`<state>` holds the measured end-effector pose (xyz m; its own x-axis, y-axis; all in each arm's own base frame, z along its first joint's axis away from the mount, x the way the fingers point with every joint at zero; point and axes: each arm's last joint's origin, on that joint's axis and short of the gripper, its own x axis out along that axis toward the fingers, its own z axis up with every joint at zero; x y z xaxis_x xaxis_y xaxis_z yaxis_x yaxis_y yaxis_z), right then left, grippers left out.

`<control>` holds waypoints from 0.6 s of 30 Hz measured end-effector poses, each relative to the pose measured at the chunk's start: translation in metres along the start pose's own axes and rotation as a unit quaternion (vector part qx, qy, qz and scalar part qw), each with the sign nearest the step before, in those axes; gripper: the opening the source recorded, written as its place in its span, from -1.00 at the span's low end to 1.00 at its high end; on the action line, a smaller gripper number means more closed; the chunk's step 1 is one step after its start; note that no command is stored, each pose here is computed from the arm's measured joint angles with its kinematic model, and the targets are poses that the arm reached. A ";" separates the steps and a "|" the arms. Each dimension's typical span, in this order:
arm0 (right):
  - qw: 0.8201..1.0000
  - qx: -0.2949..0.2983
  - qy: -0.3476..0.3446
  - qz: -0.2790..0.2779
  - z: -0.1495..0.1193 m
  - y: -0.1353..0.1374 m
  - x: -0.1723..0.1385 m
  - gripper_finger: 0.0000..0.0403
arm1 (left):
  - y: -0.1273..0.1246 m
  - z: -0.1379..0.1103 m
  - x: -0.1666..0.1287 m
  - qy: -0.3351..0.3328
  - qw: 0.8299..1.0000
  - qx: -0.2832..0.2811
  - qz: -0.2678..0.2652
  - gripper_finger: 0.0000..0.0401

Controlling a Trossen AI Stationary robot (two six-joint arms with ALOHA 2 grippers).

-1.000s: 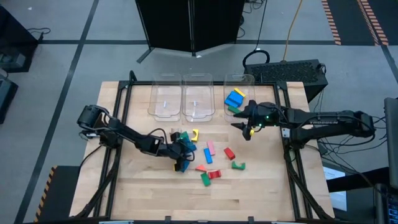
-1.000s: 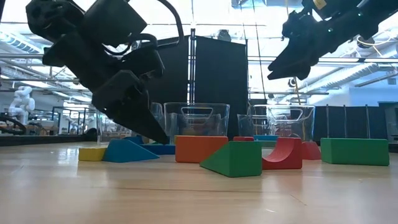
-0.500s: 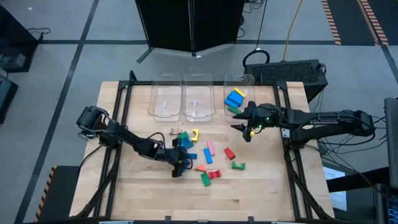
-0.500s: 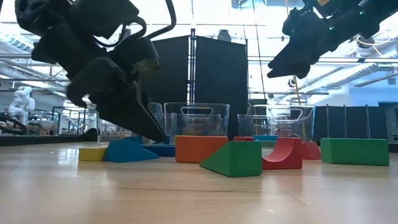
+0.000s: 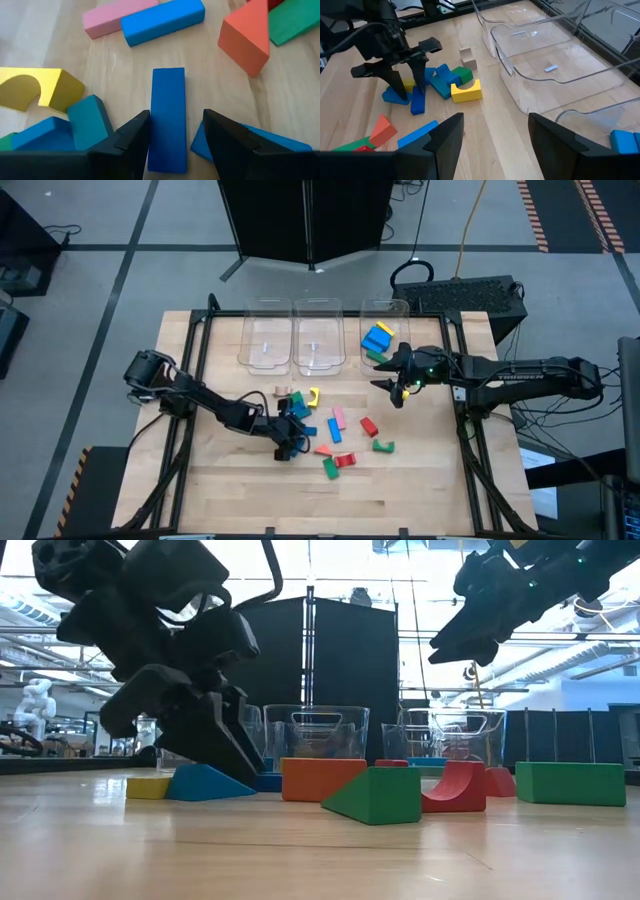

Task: Sort blocks by size
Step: Put the dark blue rectangular block into the right transparent bin

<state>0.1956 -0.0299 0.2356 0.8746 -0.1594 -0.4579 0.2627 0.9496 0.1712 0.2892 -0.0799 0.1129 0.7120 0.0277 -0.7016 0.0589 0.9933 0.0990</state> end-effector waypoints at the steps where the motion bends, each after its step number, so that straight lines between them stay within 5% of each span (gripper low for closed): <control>1: 1.000 0.000 0.000 0.000 0.000 0.000 0.000 0.04 | 0.001 -0.001 0.001 0.002 1.000 -0.001 0.001 -0.08; 12: 1.000 0.004 0.001 0.008 0.000 0.003 0.000 0.04 | 0.011 -0.004 0.011 0.013 0.999 -0.033 -0.019 -0.09; 18: 1.000 -0.001 0.001 0.023 -0.001 0.010 0.000 0.04 | 0.012 -0.004 0.012 0.012 0.998 -0.050 -0.023 -0.41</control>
<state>0.1971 -0.0204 0.2362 0.8848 -0.1139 -0.4519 0.2204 0.9567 0.1903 0.2953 -0.0672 0.1031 0.6932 -0.0168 -0.7206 0.0209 0.9998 -0.0032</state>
